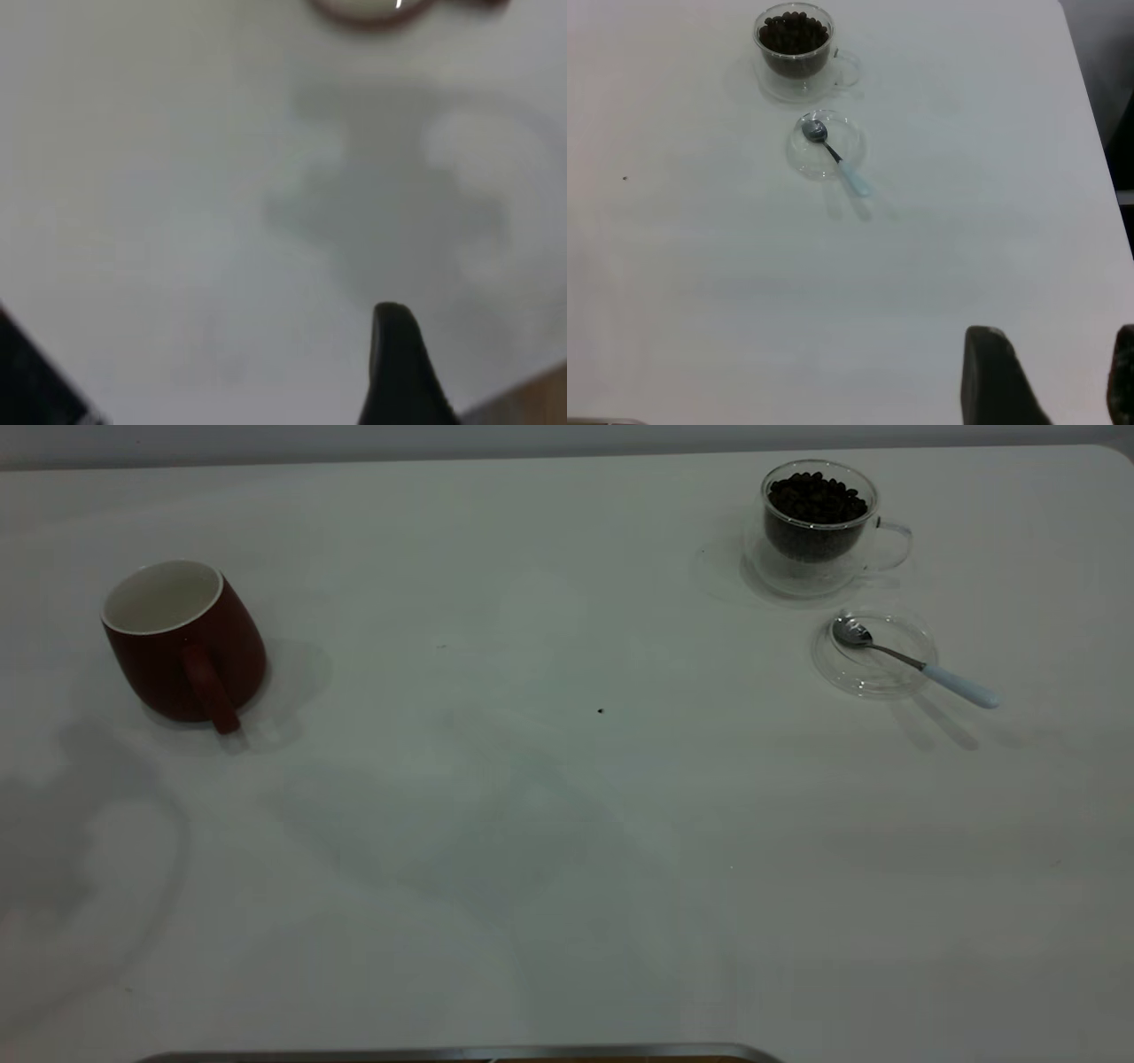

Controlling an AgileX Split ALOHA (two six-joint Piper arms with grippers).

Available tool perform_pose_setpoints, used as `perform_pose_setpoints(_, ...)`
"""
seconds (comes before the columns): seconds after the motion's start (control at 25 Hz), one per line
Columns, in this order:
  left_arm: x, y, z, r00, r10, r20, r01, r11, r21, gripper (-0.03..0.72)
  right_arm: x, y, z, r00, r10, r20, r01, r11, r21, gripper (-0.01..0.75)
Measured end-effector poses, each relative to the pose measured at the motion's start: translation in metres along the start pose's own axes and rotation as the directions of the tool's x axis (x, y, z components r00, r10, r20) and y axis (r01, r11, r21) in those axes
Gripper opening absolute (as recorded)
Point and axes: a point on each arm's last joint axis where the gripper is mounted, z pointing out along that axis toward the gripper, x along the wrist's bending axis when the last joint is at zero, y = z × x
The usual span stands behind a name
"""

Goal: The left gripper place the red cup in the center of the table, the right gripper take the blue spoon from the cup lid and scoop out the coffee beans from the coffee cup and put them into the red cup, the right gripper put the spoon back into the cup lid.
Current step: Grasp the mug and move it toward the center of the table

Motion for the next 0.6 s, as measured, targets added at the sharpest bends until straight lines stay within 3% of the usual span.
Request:
perform_pose_setpoints(0.2, 0.016, 0.005, 0.041, 0.988, 0.153, -0.013, -0.149, 0.976, 0.157, 0.523, 0.0, 0.0, 0.0, 1.0, 0.0, 0.0, 0.0, 1.0, 0.0, 0.35)
perform_pose_setpoints(0.6, 0.036, 0.038, 0.111, 0.933, 0.359, 0.017, -0.357, 0.923, 0.143, 0.523, 0.0, 0.0, 0.0, 1.0, 0.0, 0.0, 0.0, 1.0, 0.0, 0.35)
